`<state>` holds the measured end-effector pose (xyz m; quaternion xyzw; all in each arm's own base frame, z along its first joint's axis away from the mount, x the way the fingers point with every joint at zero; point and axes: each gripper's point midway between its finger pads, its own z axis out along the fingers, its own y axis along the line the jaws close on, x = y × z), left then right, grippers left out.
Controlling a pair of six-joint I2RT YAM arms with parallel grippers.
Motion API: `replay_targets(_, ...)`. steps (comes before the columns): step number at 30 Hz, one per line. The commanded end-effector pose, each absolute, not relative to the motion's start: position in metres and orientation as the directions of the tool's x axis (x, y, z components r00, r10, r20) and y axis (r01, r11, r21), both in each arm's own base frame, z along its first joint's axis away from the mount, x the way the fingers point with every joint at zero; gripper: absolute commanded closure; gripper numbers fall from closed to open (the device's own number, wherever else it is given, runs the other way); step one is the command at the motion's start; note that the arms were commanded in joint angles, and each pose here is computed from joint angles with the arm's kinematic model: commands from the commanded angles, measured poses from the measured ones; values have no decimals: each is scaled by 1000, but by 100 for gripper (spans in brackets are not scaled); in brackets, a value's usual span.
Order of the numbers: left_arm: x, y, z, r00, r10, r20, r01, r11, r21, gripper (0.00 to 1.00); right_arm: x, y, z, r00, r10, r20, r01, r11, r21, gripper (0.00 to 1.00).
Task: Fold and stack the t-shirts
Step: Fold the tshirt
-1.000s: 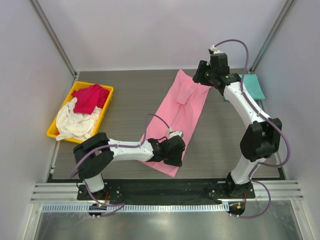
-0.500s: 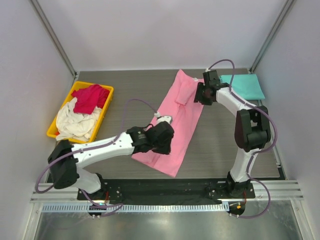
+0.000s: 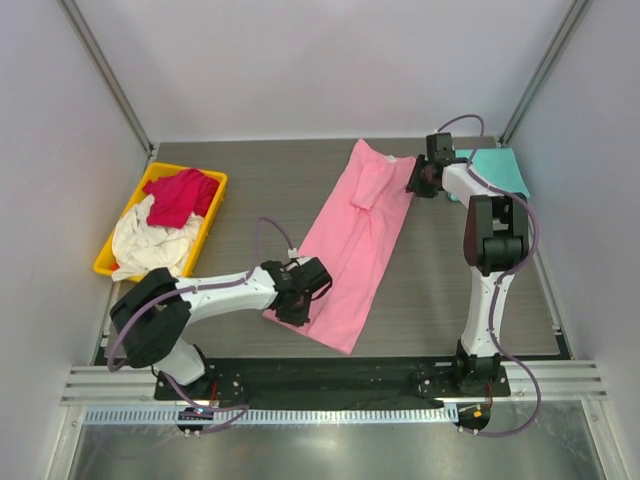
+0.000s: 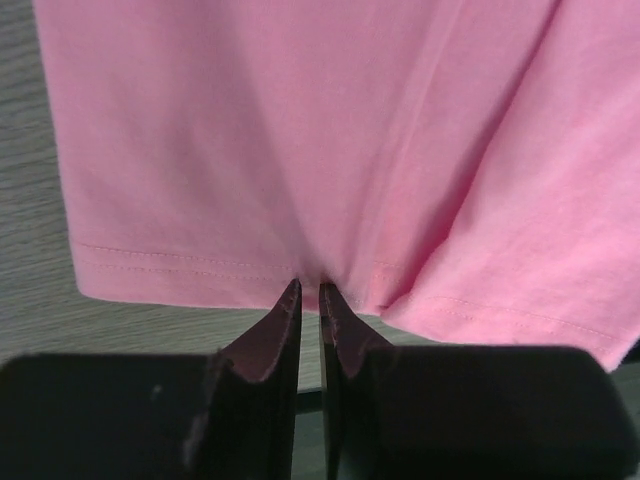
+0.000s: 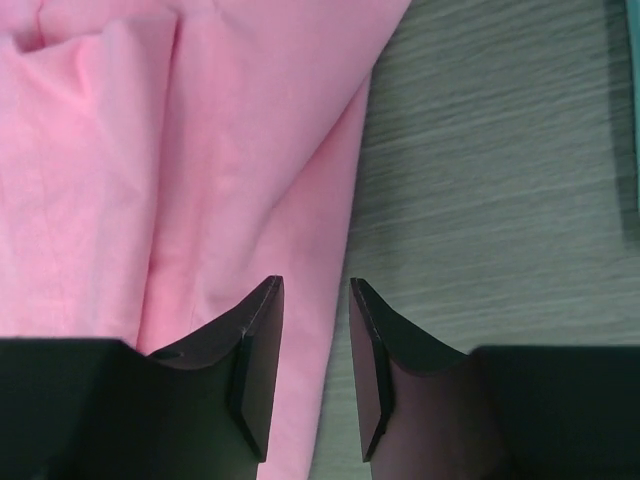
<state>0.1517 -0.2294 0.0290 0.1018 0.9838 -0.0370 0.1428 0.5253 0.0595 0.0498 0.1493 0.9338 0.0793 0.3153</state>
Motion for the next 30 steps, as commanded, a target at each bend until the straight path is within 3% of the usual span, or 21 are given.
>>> replay_targets(1, 145, -238, 18, -951, 157, -266, 184, 980, -81, 88, 555, 57, 64, -715, 329, -617, 182, 940, 290, 62)
replay_targets(10, 126, -270, 18, -945, 173, -276, 209, 972, -106, 85, 596, 53, 43, -722, 319, -614, 107, 928, 356, 71)
replay_targets(14, 122, -296, 31, -943, 176, -282, 226, 961, -156, 77, 608, 48, 34, -715, 299, -631, 105, 939, 326, 79)
replay_targets(15, 120, -301, 33, -940, 187, -284, 238, 958, -160, 75, 610, 47, 28, -718, 293, -631, 108, 943, 315, 86)
replay_targets(18, 125, -316, 50, -925, 209, -318, 273, 946, -172, 68, 631, 47, 36, -693, 276, -666, 76, 947, 313, 93)
replay_targets(21, 144, -320, 74, -892, 219, -395, 294, 945, -141, 59, 643, 55, 39, -689, 277, -670, 44, 938, 343, 89)
replay_targets(26, 168, -291, 87, -893, 229, -389, 282, 955, -87, 53, 664, 62, 46, -657, 297, -693, 14, 924, 383, 82)
replay_targets(30, 180, -253, 73, -928, 171, -331, 215, 971, -104, 50, 656, 54, 54, -667, 315, -675, 76, 930, 358, 61)
